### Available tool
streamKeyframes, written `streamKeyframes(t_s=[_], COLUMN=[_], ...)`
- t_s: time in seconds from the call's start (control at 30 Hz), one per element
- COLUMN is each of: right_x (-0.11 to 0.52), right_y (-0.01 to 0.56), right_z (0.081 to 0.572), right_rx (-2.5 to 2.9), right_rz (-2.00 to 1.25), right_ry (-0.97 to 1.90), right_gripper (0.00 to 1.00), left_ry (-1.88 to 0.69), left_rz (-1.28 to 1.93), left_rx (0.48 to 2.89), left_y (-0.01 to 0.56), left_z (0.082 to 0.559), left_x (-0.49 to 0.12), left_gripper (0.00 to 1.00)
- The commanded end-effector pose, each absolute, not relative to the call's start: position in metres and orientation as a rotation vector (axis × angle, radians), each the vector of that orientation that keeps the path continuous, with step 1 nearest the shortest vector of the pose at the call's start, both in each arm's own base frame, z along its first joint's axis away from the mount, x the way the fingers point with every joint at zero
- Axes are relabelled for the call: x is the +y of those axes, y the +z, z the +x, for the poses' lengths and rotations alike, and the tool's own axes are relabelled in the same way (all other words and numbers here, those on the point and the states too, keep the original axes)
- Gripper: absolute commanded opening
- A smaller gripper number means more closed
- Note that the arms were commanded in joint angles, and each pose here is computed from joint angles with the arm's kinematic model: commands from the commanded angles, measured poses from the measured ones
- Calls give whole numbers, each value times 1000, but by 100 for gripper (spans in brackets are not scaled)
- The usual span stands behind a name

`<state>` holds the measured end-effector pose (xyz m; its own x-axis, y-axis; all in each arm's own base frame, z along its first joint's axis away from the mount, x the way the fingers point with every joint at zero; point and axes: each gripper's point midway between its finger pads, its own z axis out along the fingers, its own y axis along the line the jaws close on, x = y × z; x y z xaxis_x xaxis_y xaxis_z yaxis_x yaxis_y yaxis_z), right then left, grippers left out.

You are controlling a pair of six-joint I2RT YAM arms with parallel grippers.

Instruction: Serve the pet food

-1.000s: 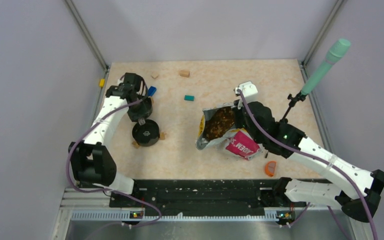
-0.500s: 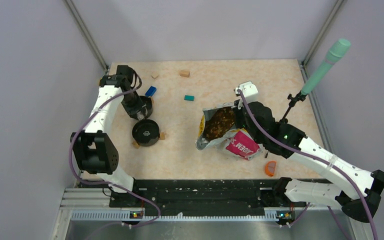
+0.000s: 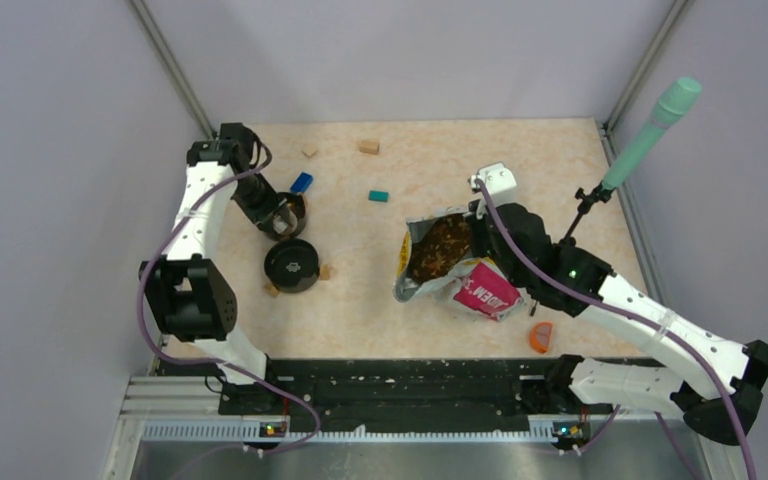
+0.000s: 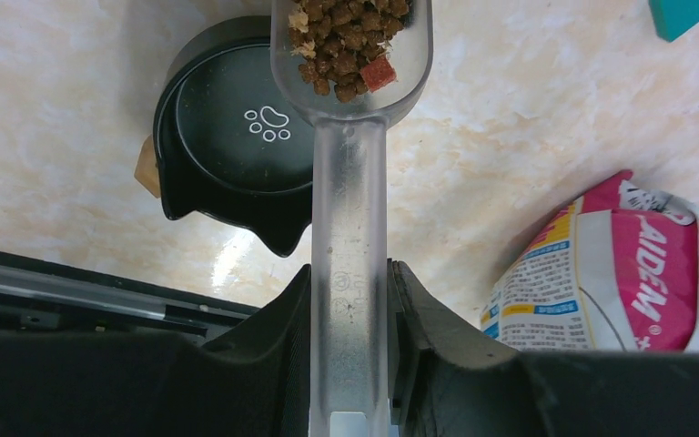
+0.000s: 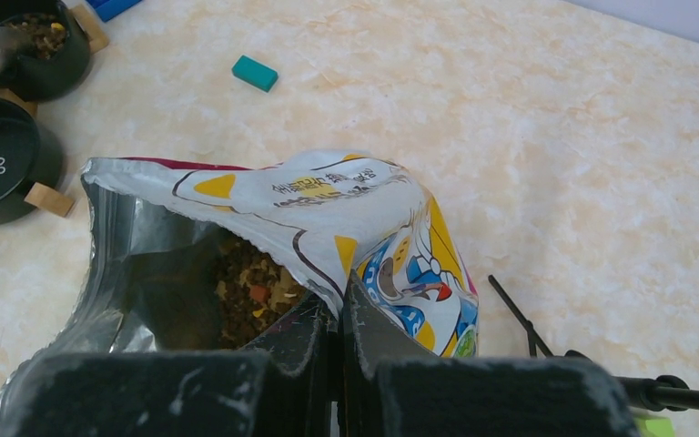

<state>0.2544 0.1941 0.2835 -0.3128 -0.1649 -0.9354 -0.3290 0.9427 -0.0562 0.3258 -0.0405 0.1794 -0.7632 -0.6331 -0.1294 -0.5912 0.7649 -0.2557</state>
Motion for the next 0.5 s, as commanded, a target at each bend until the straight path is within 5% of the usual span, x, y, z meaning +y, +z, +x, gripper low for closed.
streamKeyframes(t_s=[0.0,0.47], right_x=[191,192], right_y=[332,327], right_z=[259,261], right_rx=[1790,1788], right_rz=[-278,-280], right_ry=[217,202], right_gripper=[0,0], left_ry=[-391,-623], left_rz=[-1052,-1226], left_rx=[2694,2564], left_y=[196,213], left_z=[334,346], left_x=[-40,-43], left_gripper=[0,0])
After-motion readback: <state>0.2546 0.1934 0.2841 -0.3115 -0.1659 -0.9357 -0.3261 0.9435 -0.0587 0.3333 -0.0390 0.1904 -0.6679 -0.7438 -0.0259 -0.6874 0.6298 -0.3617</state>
